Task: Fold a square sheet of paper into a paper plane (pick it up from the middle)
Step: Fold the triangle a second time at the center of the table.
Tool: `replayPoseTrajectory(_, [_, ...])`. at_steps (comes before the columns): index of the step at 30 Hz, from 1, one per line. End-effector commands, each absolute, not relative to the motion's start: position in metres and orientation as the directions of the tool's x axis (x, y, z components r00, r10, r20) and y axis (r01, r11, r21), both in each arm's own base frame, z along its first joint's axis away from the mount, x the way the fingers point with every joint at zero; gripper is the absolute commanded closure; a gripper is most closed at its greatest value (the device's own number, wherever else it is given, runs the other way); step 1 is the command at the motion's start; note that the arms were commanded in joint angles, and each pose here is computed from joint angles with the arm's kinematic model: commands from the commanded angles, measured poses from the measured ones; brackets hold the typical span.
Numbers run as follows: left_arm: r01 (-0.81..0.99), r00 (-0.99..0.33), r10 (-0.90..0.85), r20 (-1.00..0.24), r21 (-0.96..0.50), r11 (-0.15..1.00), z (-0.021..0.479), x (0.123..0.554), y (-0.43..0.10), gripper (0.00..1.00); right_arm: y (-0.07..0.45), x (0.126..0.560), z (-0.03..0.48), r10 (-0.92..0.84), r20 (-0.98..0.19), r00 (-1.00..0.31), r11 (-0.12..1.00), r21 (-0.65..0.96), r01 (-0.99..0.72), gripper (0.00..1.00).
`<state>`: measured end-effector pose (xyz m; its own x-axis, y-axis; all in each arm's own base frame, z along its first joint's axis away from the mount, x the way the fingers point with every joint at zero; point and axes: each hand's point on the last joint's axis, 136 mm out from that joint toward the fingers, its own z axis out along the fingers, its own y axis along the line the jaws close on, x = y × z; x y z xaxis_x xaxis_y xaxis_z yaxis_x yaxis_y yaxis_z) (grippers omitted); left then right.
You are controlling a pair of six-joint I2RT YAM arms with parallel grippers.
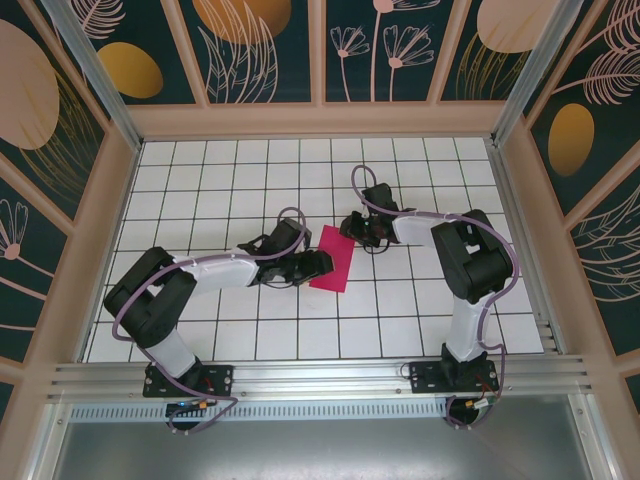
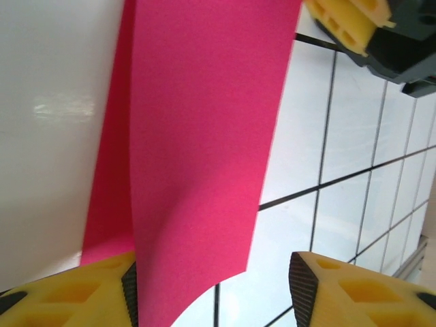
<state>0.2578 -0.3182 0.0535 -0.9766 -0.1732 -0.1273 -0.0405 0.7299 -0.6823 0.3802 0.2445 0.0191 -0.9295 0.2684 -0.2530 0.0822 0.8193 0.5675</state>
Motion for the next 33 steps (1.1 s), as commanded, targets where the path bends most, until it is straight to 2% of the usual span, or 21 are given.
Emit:
replayPoseTrajectory(1, [0.063,-0.975,-0.123,-0.183,-0.766,0.640,0.082,0.262,-0.340,0.40,0.211,0.346,-0.041,0.265,-0.138,-0.954,0.887,0.423,0.185,0.70])
replayPoseTrajectory(4, [0.110,-0.969,-0.114,-0.219,-0.796,0.595,0.094,0.267,-0.349,0.37,0.212,0.346,-0.041,0.264,-0.134,-0.955,0.884,0.430,0.184,0.70])
replayPoseTrajectory(12, [0.116,-0.960,-0.134,-0.247,-0.783,0.611,0.073,0.282,-0.356,0.35,0.223,0.346,-0.024,0.239,-0.131,-0.962,0.857,0.495,0.145,0.70])
replayPoseTrajectory(17, [0.130,-0.947,-0.168,-0.275,-0.803,0.582,0.077,0.293,-0.362,0.33,0.230,0.349,-0.009,0.228,-0.133,-0.965,0.829,0.546,0.121,0.70])
replayPoseTrajectory(23, [0.115,-0.941,-0.187,-0.281,-0.787,0.605,0.069,0.297,-0.358,0.31,0.235,0.356,0.033,0.200,-0.214,-0.956,0.779,0.627,0.022,0.70])
replayPoseTrajectory(27, [0.096,-0.943,-0.195,-0.271,-0.781,0.617,0.061,0.296,-0.356,0.36,0.237,0.346,0.061,0.183,-0.282,-0.942,0.724,0.687,-0.066,0.66])
replayPoseTrajectory(33, [0.079,-0.944,-0.201,-0.263,-0.769,0.634,0.053,0.297,-0.353,0.50,0.233,0.319,0.072,0.169,-0.294,-0.941,0.685,0.721,-0.102,0.64])
